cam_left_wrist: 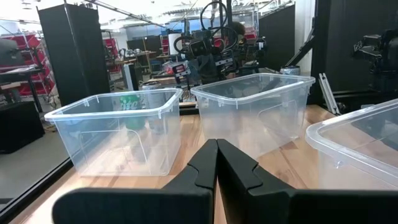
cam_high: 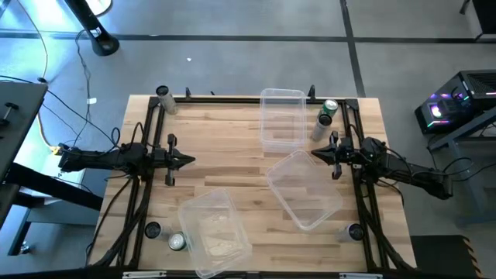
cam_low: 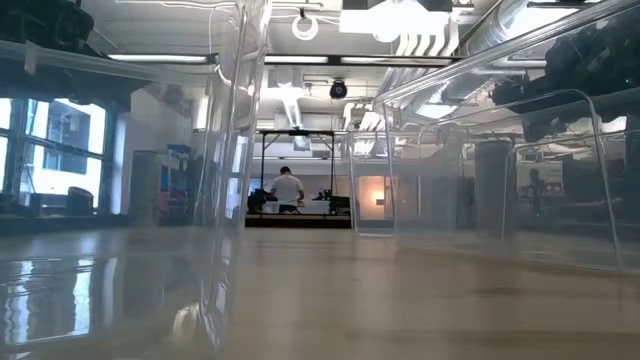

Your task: Sort soda cans

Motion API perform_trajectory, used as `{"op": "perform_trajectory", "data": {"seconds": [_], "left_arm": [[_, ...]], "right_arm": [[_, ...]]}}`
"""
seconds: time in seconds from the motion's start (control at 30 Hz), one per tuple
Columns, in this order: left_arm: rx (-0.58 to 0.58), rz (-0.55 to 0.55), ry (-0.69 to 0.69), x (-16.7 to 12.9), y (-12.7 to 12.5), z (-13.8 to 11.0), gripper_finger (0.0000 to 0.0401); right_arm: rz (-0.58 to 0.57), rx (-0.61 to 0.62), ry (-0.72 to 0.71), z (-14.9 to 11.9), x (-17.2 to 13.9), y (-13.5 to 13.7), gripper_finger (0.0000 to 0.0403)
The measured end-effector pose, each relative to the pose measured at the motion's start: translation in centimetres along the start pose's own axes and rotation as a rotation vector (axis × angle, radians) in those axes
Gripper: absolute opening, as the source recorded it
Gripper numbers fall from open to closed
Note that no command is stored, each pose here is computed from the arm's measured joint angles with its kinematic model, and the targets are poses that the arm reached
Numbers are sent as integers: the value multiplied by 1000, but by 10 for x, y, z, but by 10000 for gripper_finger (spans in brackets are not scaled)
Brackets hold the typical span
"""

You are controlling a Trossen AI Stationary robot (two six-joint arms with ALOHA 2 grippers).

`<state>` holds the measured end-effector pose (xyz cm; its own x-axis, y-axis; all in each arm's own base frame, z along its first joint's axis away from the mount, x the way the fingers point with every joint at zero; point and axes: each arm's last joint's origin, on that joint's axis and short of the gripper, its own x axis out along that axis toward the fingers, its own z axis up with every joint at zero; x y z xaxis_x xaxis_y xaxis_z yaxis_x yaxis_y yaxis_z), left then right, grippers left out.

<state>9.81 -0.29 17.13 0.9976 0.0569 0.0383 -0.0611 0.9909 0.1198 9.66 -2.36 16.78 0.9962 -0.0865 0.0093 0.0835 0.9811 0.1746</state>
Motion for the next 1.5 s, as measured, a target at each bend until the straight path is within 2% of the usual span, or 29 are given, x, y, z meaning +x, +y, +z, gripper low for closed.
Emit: {"op": "perform_trajectory", "data": {"seconds": [0.77,0.87,0.93,1.03,1.1,1.17,1.23,1.3,1.43,1.5], "left_arm": [[0,0,-1,0,0,0,0],[-44,3,-27,0,0,2,0],[-190,17,-131,0,2,12,0],[-599,73,-425,-6,9,38,0],[-820,150,-623,-12,16,52,0],[-891,203,-706,-12,21,65,0],[-871,208,-696,-6,23,87,0],[-789,175,-649,7,25,114,0],[-464,77,-506,37,27,172,0],[-358,95,-445,48,31,195,0]], "right_arm": [[0,0,0,0,0,0,0],[0,0,0,0,0,0,0],[0,0,0,0,0,0,0],[0,0,0,0,0,0,0],[0,0,0,0,0,0,0],[0,0,0,0,0,0,0],[0,0,0,0,0,0,0],[0,0,0,0,0,0,0],[0,0,0,0,0,0,0],[0,0,0,0,0,0,0]]}}
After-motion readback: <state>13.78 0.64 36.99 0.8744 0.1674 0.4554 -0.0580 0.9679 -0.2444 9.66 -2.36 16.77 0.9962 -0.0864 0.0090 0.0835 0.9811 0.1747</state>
